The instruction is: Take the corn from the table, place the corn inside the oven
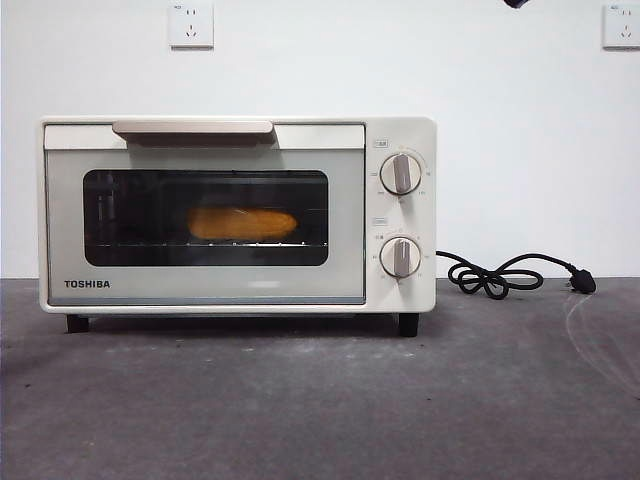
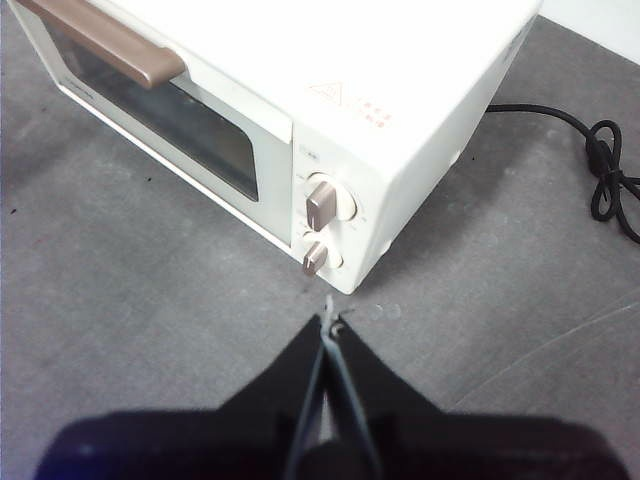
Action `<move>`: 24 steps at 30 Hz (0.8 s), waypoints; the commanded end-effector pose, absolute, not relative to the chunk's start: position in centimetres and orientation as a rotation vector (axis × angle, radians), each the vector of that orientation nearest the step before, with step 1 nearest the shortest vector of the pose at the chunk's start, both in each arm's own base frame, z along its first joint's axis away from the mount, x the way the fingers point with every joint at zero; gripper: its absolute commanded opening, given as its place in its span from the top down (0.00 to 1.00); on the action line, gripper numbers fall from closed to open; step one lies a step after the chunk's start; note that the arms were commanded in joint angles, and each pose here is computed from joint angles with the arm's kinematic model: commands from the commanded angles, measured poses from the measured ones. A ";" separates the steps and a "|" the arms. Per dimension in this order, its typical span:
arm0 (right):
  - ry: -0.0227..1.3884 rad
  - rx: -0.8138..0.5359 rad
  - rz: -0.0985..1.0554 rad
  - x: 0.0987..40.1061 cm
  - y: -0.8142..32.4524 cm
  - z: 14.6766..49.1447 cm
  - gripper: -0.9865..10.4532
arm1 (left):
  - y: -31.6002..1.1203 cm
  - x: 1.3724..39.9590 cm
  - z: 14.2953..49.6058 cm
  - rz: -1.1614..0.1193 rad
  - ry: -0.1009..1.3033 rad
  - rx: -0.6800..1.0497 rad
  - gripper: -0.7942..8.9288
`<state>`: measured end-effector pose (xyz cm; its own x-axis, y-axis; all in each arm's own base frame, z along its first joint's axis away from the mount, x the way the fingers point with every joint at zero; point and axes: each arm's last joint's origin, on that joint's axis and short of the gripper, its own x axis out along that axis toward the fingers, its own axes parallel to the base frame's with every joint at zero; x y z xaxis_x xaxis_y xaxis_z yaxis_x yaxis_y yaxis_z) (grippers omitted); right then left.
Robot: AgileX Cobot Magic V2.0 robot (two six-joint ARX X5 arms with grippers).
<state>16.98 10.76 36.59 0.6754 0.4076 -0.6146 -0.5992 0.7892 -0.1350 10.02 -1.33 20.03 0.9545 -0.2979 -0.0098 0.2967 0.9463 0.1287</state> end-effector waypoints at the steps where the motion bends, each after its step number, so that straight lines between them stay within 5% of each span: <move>1: 0.597 -0.344 0.579 17.1 10.8 36.6 0.93 | -1.2 9.9 17.8 -0.285 0.000 0.146 0.92; 7: 0.597 -0.344 0.579 17.1 10.8 36.6 0.93 | -1.0 9.5 15.1 -0.273 0.143 0.119 0.92; 24: 0.598 -0.344 0.579 17.1 10.8 36.6 0.93 | -0.9 9.7 14.9 -0.233 0.171 0.120 0.92</move>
